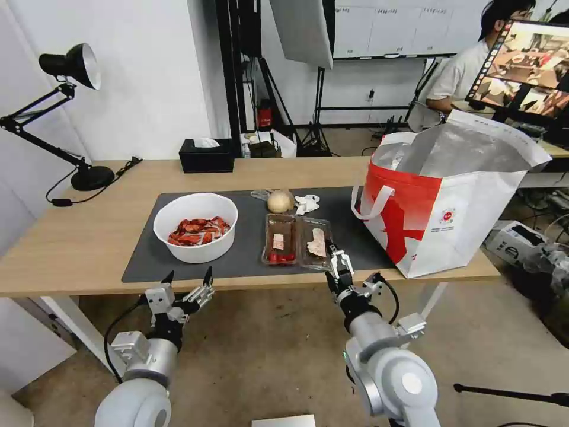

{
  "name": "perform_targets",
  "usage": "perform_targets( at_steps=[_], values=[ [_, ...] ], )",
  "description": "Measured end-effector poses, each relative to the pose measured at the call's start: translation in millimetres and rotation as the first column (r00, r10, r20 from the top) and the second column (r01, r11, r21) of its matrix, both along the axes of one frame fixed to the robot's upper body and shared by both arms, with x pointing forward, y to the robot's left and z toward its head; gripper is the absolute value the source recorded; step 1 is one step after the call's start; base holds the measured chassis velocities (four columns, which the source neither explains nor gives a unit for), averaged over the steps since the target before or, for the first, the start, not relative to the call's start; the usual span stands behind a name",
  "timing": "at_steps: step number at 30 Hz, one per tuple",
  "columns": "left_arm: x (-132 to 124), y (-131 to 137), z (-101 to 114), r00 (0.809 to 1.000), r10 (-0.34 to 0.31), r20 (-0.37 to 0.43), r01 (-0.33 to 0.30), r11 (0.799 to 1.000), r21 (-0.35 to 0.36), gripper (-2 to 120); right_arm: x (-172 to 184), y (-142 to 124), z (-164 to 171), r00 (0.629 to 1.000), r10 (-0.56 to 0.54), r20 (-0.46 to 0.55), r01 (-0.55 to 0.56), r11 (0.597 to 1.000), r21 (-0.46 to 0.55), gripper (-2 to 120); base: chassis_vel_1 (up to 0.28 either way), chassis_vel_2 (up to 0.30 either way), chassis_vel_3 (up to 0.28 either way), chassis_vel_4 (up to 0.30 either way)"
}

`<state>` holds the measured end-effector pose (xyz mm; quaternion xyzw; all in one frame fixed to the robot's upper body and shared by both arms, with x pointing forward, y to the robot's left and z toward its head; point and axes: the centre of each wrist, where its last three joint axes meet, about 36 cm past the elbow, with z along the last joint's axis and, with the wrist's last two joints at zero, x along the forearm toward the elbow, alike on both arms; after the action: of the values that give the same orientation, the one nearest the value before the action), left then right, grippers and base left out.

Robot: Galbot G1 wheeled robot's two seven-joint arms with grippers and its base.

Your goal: Pick up the trash from the table and place it into the takeout bag.

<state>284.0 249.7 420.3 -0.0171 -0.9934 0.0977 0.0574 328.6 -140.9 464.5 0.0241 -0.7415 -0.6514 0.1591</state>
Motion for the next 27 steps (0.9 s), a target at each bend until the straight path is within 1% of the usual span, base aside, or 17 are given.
perform_targets(
  at_steps=[12,27],
  values=[
    [-7.3,0.7,-3.9,1.0,0.008,-0.018,-0.007,1.0,0.012,100,19.9,4.0,-6.1,1.0,0.01,-0.025,-0.01,1.0,0.007,100,0.0,0.0,0.0,0.0],
    [-8.9,1.6,-4.8,1.0,0.014,-0.021,-0.014,1.0,0.011,100,28.6,6.7,-11.4,0.999,0.017,-0.047,-0.017,1.0,0.007,100,0.0,0.0,0.0,0.0]
  ],
)
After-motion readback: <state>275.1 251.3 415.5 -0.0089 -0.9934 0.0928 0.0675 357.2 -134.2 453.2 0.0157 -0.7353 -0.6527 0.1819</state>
